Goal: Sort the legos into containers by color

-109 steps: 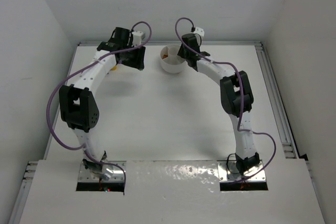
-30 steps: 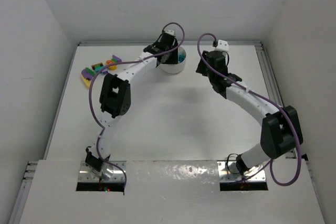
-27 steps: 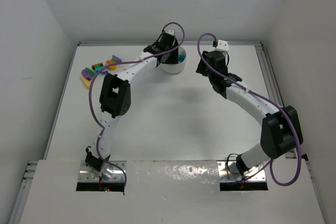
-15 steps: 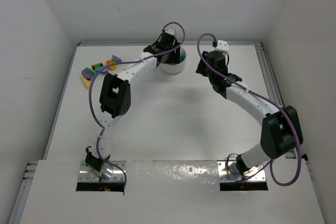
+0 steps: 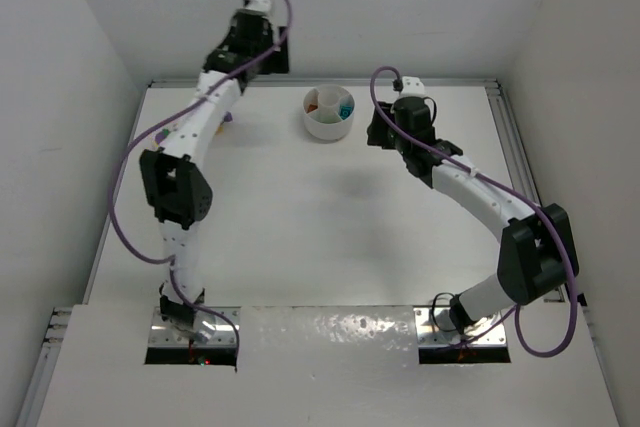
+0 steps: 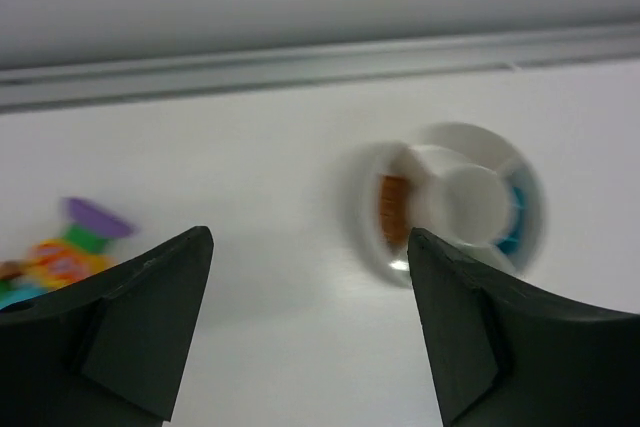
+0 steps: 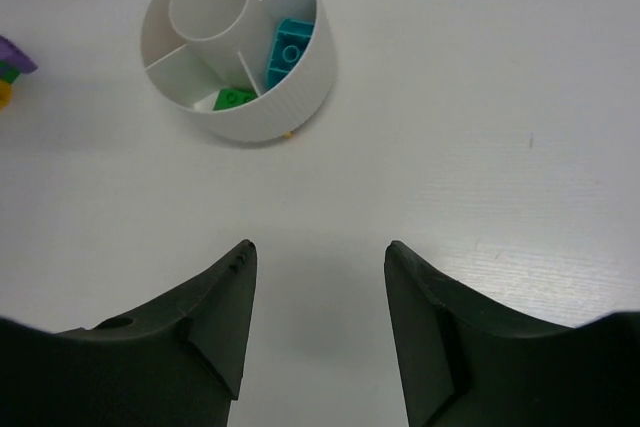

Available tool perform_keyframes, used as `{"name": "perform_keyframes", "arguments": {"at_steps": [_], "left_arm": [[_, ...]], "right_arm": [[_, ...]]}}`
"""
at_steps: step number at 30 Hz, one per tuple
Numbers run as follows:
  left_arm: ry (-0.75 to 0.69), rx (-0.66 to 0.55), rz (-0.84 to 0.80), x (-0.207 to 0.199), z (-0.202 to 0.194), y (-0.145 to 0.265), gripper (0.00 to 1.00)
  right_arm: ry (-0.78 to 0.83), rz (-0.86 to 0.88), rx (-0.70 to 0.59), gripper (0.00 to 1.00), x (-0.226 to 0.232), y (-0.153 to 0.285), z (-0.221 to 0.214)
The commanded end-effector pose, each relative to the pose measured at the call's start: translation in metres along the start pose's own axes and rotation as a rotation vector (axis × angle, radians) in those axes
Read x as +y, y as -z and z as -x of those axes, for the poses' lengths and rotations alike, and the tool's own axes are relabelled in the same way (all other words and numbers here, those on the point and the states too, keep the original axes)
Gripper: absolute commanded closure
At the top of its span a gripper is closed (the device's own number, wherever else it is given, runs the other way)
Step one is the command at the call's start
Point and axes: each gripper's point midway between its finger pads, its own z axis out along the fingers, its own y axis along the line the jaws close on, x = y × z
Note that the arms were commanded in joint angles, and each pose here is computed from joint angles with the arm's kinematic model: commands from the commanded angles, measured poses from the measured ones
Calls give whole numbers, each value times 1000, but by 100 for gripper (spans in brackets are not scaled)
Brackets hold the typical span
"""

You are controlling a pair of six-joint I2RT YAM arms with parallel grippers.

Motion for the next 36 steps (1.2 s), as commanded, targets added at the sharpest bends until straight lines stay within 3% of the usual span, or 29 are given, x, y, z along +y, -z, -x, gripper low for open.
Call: {"name": "perform_keyframes", "arguments": {"at_steps": [1,6,7,11,19,31,36], "left_arm": [[-33,17,253,126,18,44,22],[27,229,466,245,-42,78,16],[49,299,487,260,-70,82,15],[206,351,601,315,-117,119,15],[332,471,685,346,-191,99,13],[409,502,638,353,-226,52,21],[416,504,648,357,-238,40,31]], "right_arm": [[27,131,-34,46,27,7,24],[42,204,39,46,41,5,14],[44,221,62,46,46,4,12],[44,234,100,46,52,2,9],[57,238,158,48,67,-1,12],[95,242,130,49,89,9,34],[119,221,138,49,87,11,34]]}}
